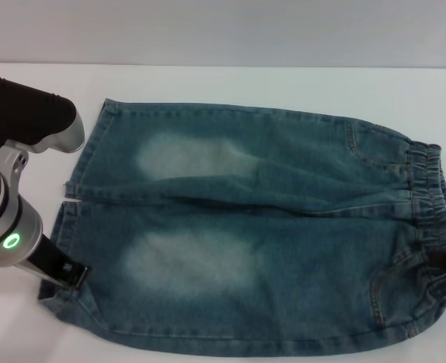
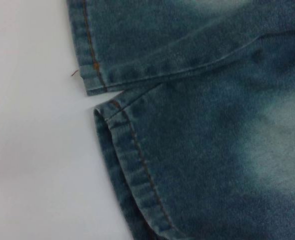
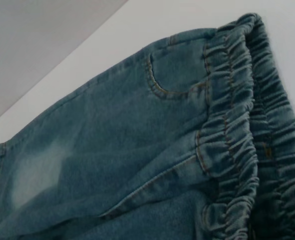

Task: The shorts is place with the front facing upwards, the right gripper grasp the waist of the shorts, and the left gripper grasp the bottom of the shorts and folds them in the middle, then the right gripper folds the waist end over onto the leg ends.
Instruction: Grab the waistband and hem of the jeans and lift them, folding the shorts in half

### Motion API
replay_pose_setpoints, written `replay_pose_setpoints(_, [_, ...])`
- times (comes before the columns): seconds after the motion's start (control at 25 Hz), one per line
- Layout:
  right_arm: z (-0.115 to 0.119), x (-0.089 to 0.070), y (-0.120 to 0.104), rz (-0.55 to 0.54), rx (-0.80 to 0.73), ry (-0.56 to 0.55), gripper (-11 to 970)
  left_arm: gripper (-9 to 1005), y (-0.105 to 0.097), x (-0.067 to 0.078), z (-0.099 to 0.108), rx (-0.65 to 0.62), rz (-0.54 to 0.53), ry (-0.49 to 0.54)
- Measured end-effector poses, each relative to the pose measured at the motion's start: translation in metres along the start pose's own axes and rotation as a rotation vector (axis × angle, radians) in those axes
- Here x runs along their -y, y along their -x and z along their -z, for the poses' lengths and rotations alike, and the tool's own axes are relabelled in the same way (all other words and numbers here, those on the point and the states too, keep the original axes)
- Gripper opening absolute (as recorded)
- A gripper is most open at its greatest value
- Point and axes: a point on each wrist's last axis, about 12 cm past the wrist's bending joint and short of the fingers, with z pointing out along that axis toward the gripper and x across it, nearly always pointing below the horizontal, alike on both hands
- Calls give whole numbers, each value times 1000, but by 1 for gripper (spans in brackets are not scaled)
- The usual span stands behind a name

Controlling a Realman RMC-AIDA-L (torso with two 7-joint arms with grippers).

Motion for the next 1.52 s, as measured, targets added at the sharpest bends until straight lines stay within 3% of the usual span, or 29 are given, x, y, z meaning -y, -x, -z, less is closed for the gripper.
replay_pose_setpoints(0.24, [2,-4,5,4,15,21,36,4,1,-1,-1,9,0,-1])
replay_pose_setpoints(0.56, [11,-8,21,7,127,147,11,4,11,-15,3,127,62,-1])
replay_pose_setpoints(0.76, [10,5,37,-37,250,242,11,5,25,-39,7,294,127,15])
replay_pose_setpoints(1.0, [4,34,48,-165,471,365,11,5,40,-63,4,471,207,33])
replay_pose_setpoints(1.2, [2,42,55,-220,577,415,11,5,48,-67,-1,540,231,-2])
replay_pose_setpoints(1.52, [-5,40,64,-254,606,435,12,4,56,-70,-4,618,224,-45])
